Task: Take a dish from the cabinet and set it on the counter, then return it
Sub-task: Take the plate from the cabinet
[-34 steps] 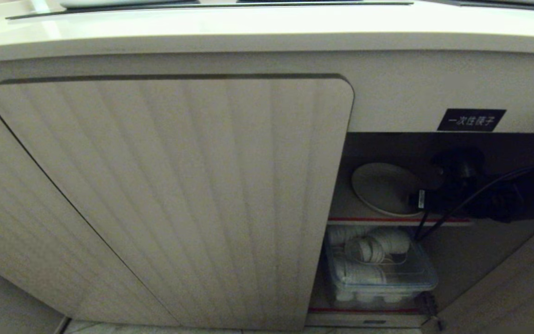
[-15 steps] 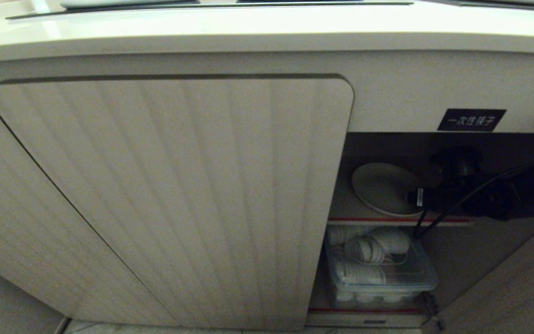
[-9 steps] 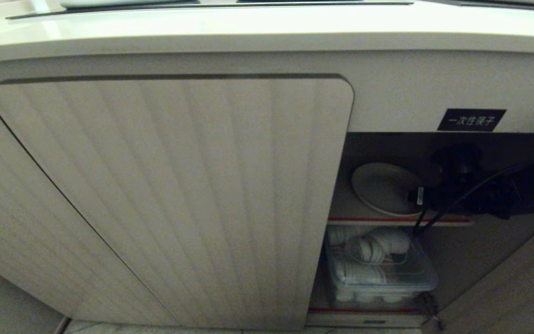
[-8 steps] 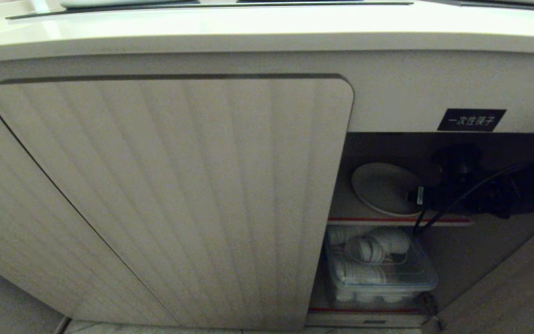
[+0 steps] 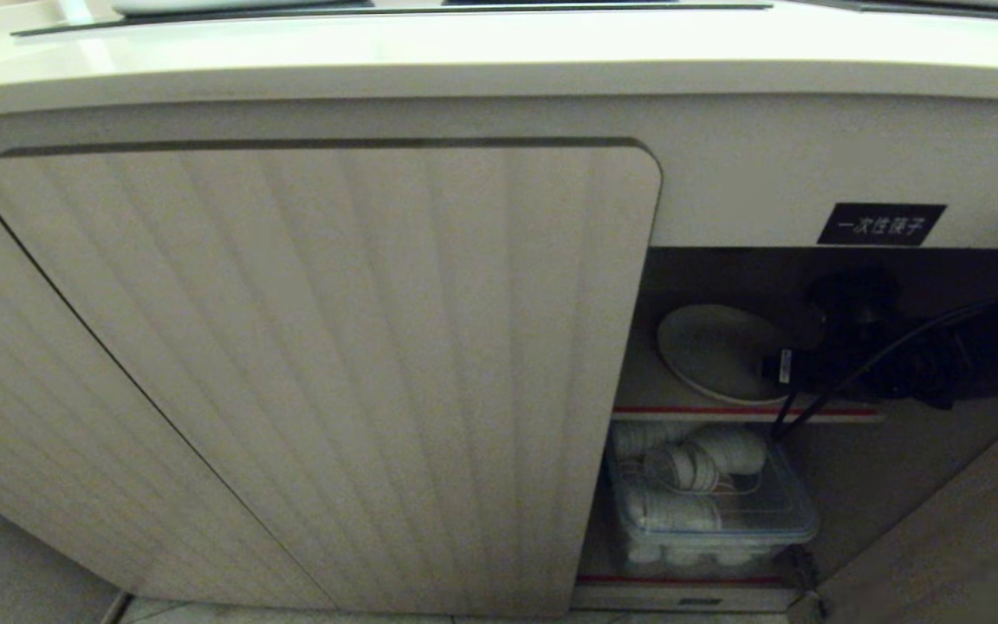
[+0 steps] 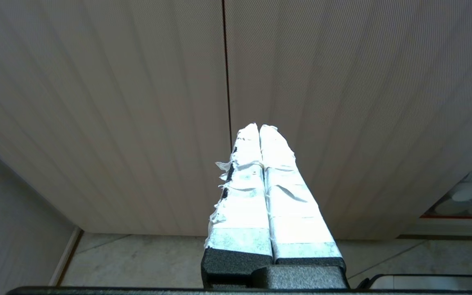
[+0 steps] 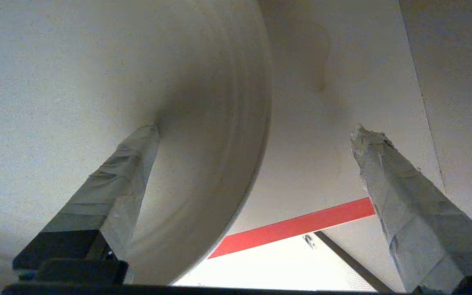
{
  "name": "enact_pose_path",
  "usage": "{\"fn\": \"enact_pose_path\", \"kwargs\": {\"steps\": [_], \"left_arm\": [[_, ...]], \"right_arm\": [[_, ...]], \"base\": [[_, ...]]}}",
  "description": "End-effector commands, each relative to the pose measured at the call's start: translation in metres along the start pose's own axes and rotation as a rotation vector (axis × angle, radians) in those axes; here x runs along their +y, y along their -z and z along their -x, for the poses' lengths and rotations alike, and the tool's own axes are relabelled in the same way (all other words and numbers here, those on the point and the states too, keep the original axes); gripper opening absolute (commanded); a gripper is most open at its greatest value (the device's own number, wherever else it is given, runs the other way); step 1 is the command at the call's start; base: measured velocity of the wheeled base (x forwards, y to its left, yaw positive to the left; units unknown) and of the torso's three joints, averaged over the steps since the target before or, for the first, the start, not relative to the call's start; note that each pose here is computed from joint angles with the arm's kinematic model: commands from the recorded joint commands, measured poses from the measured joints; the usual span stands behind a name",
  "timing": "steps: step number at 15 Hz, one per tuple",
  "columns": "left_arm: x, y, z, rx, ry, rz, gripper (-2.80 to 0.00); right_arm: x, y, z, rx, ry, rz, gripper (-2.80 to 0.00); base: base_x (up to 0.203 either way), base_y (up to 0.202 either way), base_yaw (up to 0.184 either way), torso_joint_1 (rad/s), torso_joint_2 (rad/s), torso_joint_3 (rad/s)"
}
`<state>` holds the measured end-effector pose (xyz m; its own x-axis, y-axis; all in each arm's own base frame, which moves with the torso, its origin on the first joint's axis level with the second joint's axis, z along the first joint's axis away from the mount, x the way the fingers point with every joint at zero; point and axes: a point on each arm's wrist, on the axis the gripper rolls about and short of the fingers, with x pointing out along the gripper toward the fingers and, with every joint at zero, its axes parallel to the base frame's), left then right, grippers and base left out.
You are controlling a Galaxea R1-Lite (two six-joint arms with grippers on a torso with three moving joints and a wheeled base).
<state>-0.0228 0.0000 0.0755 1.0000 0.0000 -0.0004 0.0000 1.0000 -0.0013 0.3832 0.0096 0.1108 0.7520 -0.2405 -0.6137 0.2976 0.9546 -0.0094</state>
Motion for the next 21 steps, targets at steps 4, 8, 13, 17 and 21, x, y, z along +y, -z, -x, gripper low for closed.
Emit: {"fn": "enact_pose_path", "kwargs": {"steps": [4,8,13,17,21], "left_arm": [[0.0,0.0,0.0,0.0,0.0,0.0,-2.8],[0.0,0.0,0.0,0.0,0.0,0.0,-2.8],[0.0,0.0,0.0,0.0,0.0,0.0,-2.8],[0.0,0.0,0.0,0.0,0.0,0.0,-2.8],[0.0,0.0,0.0,0.0,0.0,0.0,-2.8]], "right_arm": [[0.0003,0.0003,-0.0004,-0.001,0.001,-0.003,-2.8],[0.0013,0.0,0.0003,-0.005,-0.001,-0.017,-2.8],[0.0012,-0.0003,0.0008,-0.007,-0.001,-0.018,-2.8],[0.0009,0.0,0.0016,-0.006,-0.001,-0.024,-2.8],[0.0011,0.0002,0.0031,-0.007,-0.002,-0.023,-2.8]], "base": [[0.0,0.0,0.0,0.0,0.0,0.0],[0.0,0.0,0.0,0.0,0.0,0.0],[0.0,0.0,0.0,0.0,0.0,0.0],[0.0,0.0,0.0,0.0,0.0,0.0],[0.0,0.0,0.0,0.0,0.0,0.0]]}}
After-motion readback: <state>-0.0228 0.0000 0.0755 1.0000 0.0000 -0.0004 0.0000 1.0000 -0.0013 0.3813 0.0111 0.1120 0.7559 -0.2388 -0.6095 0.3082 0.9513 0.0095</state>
